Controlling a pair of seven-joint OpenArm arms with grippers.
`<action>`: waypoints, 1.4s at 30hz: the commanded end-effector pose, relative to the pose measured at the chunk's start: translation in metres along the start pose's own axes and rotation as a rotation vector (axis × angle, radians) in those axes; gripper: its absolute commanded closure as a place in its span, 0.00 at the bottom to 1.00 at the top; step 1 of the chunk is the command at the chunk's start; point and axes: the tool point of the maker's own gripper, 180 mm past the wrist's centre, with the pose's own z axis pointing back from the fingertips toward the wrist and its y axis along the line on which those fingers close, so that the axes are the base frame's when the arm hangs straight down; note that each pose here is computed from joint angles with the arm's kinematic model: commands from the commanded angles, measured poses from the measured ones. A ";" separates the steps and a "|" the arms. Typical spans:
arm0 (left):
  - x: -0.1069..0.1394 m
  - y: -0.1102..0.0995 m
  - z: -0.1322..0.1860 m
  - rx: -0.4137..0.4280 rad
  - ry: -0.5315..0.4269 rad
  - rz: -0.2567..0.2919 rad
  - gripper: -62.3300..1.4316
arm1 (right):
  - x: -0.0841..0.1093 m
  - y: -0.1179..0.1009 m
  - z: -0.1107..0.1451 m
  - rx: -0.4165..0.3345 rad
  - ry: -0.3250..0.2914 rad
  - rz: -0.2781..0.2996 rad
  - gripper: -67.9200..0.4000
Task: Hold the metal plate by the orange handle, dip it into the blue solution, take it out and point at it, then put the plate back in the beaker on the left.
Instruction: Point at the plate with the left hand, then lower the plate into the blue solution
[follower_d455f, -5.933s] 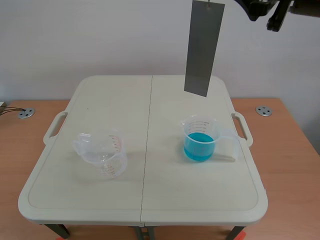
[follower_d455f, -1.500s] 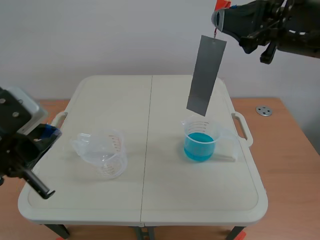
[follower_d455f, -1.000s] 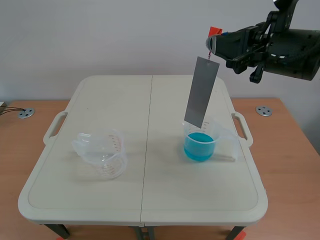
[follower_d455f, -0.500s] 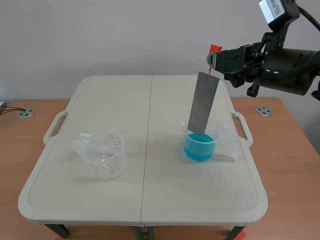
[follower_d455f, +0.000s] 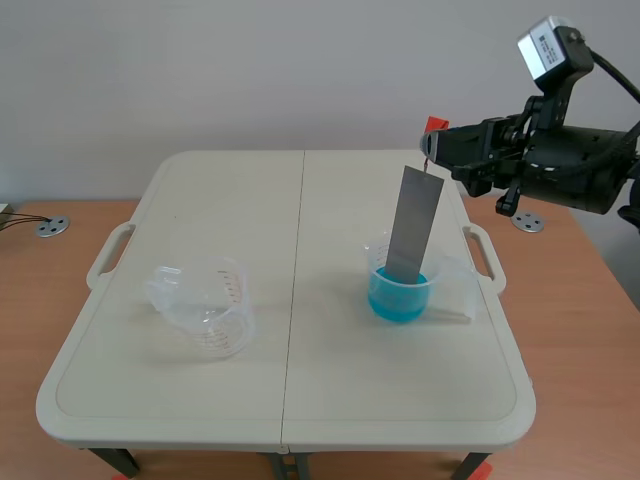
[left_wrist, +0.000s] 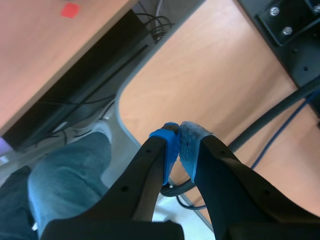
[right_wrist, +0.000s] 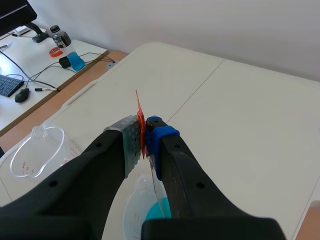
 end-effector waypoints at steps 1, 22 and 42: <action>0.003 -0.011 -0.001 -0.016 -0.016 0.019 0.92 | 0.005 0.003 -0.001 0.008 -0.027 0.006 0.98; -0.004 -0.023 -0.004 -0.030 0.004 0.044 0.92 | -0.045 0.005 -0.009 -0.010 0.082 0.074 0.98; -0.004 -0.023 -0.004 -0.030 0.007 0.044 0.92 | -0.054 0.014 -0.013 0.017 0.109 0.110 0.98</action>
